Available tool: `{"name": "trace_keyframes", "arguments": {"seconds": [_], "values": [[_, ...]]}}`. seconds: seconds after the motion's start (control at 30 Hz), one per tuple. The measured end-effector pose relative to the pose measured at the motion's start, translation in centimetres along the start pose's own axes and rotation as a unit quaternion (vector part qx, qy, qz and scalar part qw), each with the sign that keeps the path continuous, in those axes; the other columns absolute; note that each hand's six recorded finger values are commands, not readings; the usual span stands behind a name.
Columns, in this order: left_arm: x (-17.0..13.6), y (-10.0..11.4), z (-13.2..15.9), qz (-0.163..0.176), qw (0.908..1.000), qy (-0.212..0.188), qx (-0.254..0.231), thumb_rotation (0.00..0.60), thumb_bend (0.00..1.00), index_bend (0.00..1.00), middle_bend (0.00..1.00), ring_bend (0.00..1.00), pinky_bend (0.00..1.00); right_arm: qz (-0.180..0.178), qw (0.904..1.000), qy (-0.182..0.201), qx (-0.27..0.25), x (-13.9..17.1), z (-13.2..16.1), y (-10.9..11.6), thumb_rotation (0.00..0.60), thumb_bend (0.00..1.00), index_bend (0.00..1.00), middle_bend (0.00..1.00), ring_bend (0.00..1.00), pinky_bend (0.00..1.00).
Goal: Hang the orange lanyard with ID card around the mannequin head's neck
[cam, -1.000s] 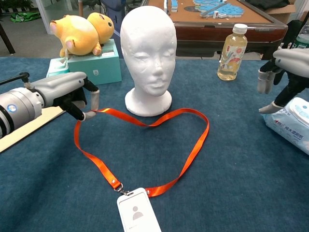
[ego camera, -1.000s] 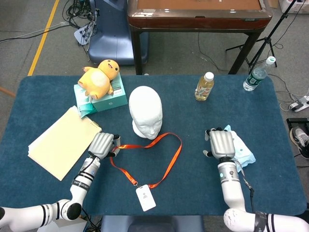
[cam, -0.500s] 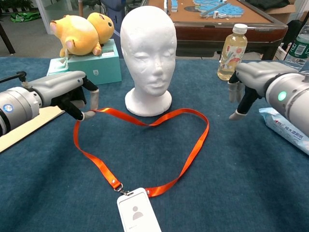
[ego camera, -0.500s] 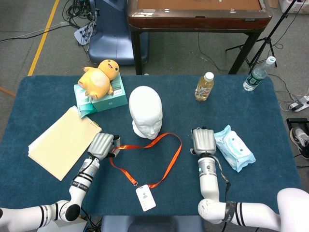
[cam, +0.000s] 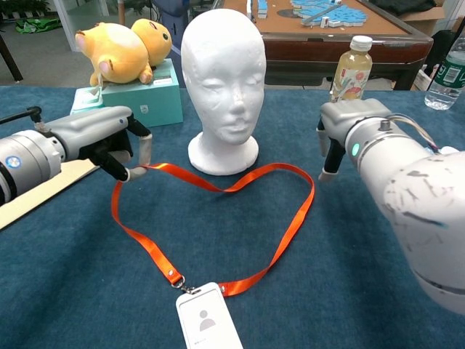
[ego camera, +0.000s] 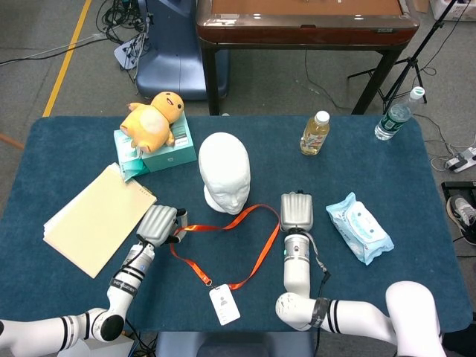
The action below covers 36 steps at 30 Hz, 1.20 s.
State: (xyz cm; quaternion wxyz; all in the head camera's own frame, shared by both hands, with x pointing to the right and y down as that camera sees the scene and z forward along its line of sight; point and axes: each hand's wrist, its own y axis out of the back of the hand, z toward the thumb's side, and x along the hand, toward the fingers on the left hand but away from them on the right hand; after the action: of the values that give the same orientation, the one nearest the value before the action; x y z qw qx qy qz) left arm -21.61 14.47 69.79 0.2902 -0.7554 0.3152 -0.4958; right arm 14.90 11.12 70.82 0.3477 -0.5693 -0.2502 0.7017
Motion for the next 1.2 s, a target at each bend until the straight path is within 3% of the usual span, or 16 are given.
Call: {"name": "trace_keyframes", "arguments": {"seconds": [0.8, 1.2], "values": [[0.2, 0.3, -0.7, 0.0, 1.0, 0.006, -0.004, 0.6, 0.36, 0.7, 1.0, 1.0, 1.0, 0.012, 0.9998, -0.007, 0.013, -2.4, 4.4, -1.2, 0.6, 0.0, 0.54, 0.46, 0.31, 0.41], [0.2, 0.4, -1.1, -0.002, 0.9999, 0.008, -0.011, 0.6, 0.36, 0.7, 1.0, 1.0, 1.0, 0.018, 0.9991, -0.022, 0.03, -3.3, 4.7, -2.0, 0.6, 0.0, 0.54, 0.46, 0.31, 0.41]]}}
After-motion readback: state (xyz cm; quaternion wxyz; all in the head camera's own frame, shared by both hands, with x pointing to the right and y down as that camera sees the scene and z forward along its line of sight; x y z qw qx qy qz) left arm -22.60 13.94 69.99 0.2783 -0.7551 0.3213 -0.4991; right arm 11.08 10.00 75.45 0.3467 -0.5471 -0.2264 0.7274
